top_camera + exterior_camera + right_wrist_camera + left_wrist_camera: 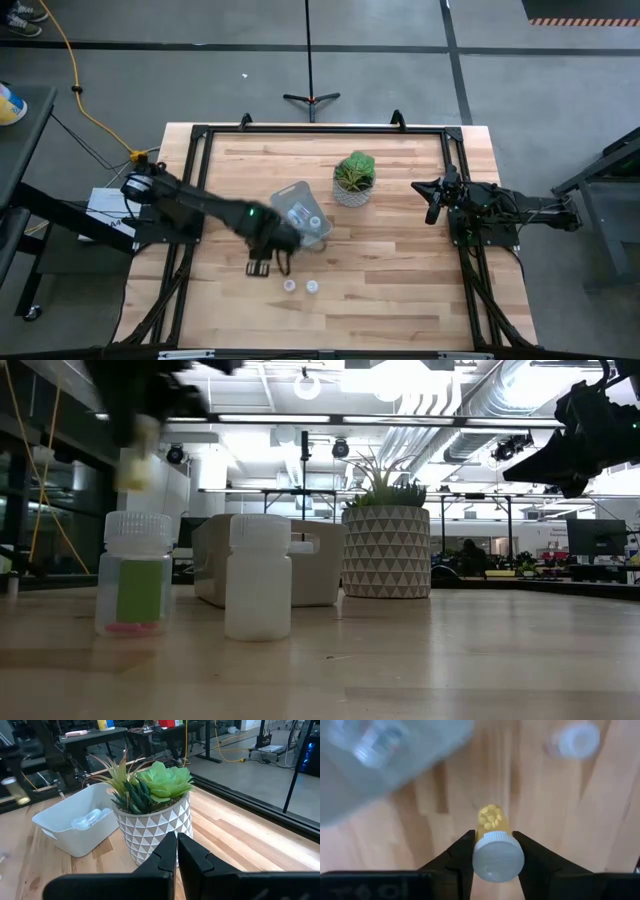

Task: Pick and place pill bottles into a basket
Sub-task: Put the yellow pill bottle into the white bin

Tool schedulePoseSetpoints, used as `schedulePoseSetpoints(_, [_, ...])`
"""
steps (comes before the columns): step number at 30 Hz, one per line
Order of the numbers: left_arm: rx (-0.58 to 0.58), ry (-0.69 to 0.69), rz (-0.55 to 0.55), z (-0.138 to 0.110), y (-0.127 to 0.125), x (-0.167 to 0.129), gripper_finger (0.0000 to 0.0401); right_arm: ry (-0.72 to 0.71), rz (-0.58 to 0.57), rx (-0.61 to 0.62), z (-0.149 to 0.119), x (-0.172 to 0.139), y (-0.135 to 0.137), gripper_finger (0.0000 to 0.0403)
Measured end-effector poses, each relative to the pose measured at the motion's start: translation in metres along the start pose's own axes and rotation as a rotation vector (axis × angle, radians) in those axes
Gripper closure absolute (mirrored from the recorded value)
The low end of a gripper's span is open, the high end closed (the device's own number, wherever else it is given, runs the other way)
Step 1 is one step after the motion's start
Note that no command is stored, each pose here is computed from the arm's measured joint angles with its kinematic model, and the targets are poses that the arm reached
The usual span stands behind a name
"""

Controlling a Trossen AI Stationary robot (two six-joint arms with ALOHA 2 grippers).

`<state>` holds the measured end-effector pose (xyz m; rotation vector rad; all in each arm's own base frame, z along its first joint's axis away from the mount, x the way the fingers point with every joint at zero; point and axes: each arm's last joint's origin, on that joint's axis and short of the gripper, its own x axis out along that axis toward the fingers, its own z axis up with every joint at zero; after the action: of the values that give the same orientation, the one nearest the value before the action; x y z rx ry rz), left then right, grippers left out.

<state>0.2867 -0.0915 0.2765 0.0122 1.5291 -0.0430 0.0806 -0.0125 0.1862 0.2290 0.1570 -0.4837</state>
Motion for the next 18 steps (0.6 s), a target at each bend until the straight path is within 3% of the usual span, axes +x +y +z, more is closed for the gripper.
schedulePoseSetpoints(4, [-0.007,-0.059,-0.005,0.013,0.031,-0.014,0.023,0.0,0.0,0.001,0.0,0.0,0.0,0.0396])
schedulePoseSetpoints(9, [-0.017,-0.12,0.005,0.021,0.069,-0.026,0.0249,0.0,-0.002,0.002,0.0,0.0,0.0,0.0396])
schedulePoseSetpoints(18, [-0.195,-0.257,0.03,0.034,0.13,-0.013,0.023,-0.001,-0.003,0.002,0.0,0.0,0.0,0.0396])
